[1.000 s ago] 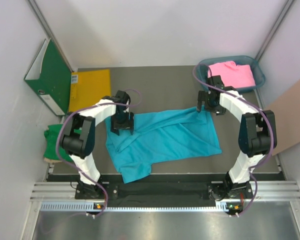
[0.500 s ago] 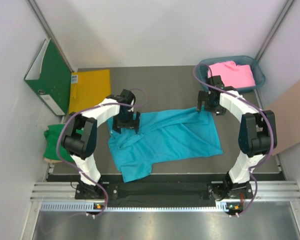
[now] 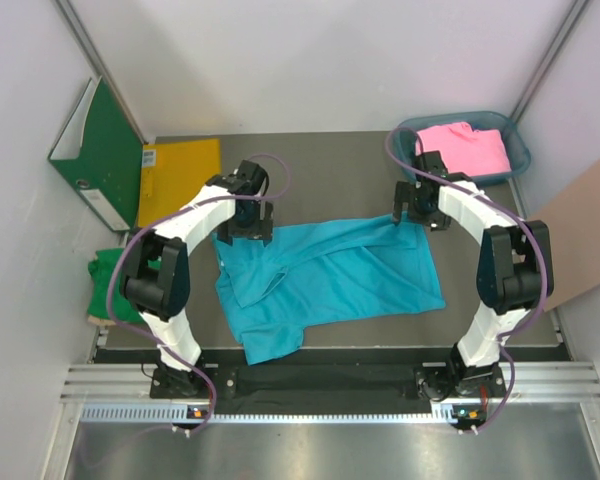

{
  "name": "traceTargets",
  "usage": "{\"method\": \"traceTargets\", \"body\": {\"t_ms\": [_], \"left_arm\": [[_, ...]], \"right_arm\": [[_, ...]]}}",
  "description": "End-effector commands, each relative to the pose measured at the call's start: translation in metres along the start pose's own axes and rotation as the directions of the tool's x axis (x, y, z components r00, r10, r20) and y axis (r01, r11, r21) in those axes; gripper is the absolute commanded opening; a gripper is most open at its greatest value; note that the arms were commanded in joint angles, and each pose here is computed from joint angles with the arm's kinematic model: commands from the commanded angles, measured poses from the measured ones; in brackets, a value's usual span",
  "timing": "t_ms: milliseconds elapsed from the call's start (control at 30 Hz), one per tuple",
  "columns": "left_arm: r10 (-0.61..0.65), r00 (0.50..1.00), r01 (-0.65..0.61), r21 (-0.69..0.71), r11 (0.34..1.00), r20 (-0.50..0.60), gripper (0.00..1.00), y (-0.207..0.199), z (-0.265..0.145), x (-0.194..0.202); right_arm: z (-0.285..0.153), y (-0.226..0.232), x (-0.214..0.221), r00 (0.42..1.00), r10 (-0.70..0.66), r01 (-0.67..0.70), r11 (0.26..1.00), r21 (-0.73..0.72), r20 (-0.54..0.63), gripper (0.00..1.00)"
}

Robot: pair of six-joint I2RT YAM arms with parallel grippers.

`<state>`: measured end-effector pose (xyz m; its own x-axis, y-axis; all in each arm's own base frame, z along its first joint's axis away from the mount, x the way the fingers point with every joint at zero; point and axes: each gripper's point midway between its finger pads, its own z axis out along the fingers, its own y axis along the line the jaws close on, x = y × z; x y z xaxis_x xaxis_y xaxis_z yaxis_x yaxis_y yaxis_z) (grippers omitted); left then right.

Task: Fold and stack the t-shirts
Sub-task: Fold the flattened tshirt in 1/3 of the way

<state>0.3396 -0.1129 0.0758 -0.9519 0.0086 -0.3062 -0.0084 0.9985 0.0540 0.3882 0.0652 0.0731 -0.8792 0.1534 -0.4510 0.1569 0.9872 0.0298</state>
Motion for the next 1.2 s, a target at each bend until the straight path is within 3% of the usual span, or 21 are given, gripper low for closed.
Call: {"method": "traceTargets", "body": {"t_ms": [0, 233, 300, 367, 400, 500, 533, 567, 833, 967, 1167], "left_arm": [[0.026, 0.999, -0.027, 0.071, 0.997, 0.026, 0.91, -0.016, -0.008, -0.011], [0.087, 0.995, -0.081, 0.117, 0.990, -0.048, 0.81, -0.025, -0.002, 0.021], [0.070, 0.997, -0.066, 0.095, 0.993, -0.034, 0.54, -0.020, -0.003, 0.022], [0.033, 0.999, -0.032, 0.035, 0.999, -0.022, 0.00, -0.008, -0.002, 0.022], [0.022, 0.999, -0.021, 0.020, 1.000, -0.027, 0.00, -0.005, -0.001, 0.022], [-0.016, 0.999, 0.015, -0.035, 0.999, -0.039, 0.00, 0.008, 0.006, 0.020], [-0.031, 0.998, 0.029, -0.052, 0.998, -0.051, 0.00, 0.012, 0.012, 0.020], [-0.041, 0.998, 0.038, -0.061, 0.997, -0.051, 0.00, 0.014, 0.015, 0.018], [-0.126, 0.987, 0.113, -0.124, 0.986, -0.102, 0.00, 0.036, 0.054, 0.000], [-0.142, 0.981, 0.119, -0.165, 0.979, -0.131, 0.00, 0.044, 0.072, -0.008], [-0.195, 0.973, 0.169, -0.197, 0.966, -0.120, 0.00, 0.048, 0.095, -0.031]], "right_arm": [[-0.018, 0.017, -0.018, 0.997, -0.013, 0.017, 0.998, -0.056, 0.073, 1.00], [-0.013, 0.021, -0.022, 0.998, -0.021, 0.025, 0.998, -0.065, 0.065, 1.00], [-0.012, 0.024, -0.026, 0.997, -0.023, 0.028, 0.997, -0.074, 0.070, 1.00], [-0.012, 0.028, -0.030, 0.996, -0.026, 0.033, 0.995, -0.091, 0.081, 0.98], [-0.013, 0.030, -0.031, 0.996, -0.028, 0.037, 0.994, -0.103, 0.084, 0.94], [-0.020, 0.039, -0.033, 0.993, -0.041, 0.056, 0.989, -0.138, 0.108, 0.36], [-0.022, 0.042, -0.033, 0.992, -0.050, 0.067, 0.988, -0.141, 0.118, 0.10], [-0.021, 0.044, -0.032, 0.990, -0.055, 0.074, 0.986, -0.148, 0.128, 0.01], [0.018, 0.050, -0.012, 0.993, -0.112, 0.116, 0.980, -0.161, 0.040, 0.00], [0.036, 0.034, 0.014, 0.991, -0.117, 0.112, 0.990, -0.085, -0.067, 0.00], [0.051, 0.019, 0.016, 0.993, -0.090, 0.092, 0.996, 0.018, -0.075, 0.00]]}}
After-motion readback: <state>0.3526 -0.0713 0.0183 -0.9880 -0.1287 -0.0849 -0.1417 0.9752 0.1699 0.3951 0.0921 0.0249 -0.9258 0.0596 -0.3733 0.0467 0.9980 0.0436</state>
